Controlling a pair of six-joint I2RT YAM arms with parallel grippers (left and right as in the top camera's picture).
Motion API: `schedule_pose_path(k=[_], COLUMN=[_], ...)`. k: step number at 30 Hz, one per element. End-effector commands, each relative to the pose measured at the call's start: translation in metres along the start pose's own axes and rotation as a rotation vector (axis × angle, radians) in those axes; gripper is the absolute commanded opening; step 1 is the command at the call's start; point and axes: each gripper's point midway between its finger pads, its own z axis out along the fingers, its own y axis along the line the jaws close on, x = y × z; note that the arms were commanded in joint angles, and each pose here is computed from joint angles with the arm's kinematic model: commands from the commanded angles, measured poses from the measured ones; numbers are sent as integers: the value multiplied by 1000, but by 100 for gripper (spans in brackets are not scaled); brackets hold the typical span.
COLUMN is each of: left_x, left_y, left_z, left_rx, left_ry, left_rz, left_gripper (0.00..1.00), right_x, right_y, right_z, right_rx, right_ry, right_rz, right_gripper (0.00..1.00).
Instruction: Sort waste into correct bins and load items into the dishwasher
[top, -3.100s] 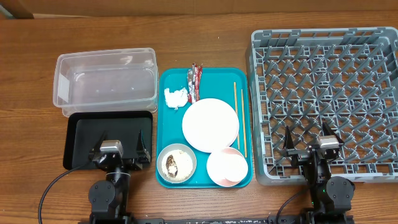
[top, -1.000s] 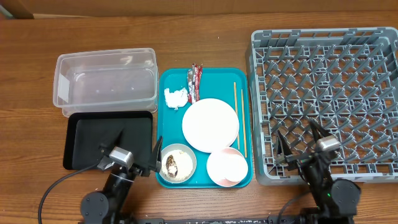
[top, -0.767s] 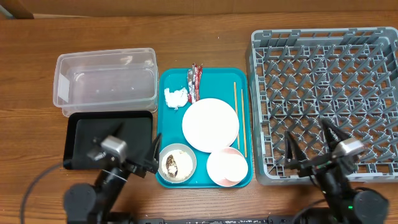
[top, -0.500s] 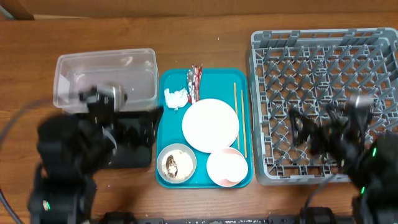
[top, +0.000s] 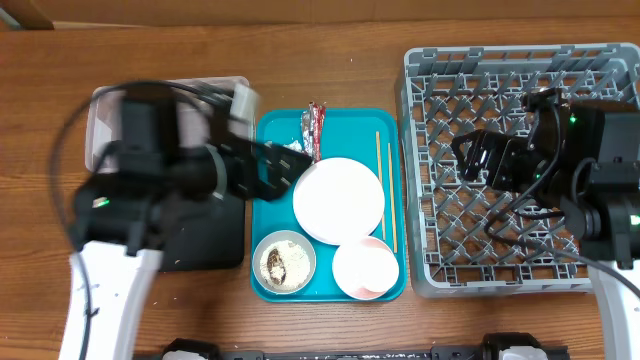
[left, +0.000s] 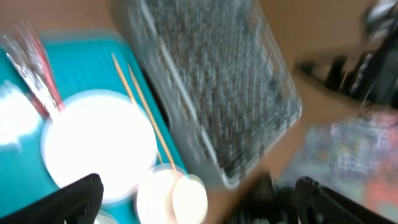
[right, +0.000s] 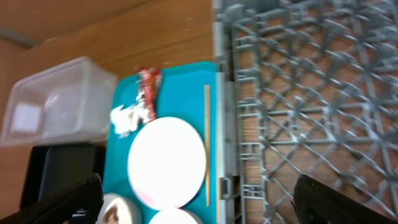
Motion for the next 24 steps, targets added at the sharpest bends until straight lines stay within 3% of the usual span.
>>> schedule_pose_path(k=[1, 6, 15, 22, 24], left_x=[41, 96, 171, 201, 203], left_y=[14, 23, 28, 52, 55], left_z=[37, 77, 146, 171, 176], left_rx=[-237, -465, -597, -661, -664], left_ry=[181, 392, 646, 773, 778], left_rz=[45, 130, 263, 265, 264], left_gripper=[100, 100, 82, 61, 43], right_x=[-19, -21, 3, 10, 10], right_y=[-26, -35, -40, -41, -41], right_z=[-13, -16, -16, -17, -17], right_rx=[132, 146, 175, 184, 184], right_ry=[-96, -106, -14, 13, 13], right_rz=[150, 205, 231, 236, 236], right_gripper=[100, 100, 100, 100, 100])
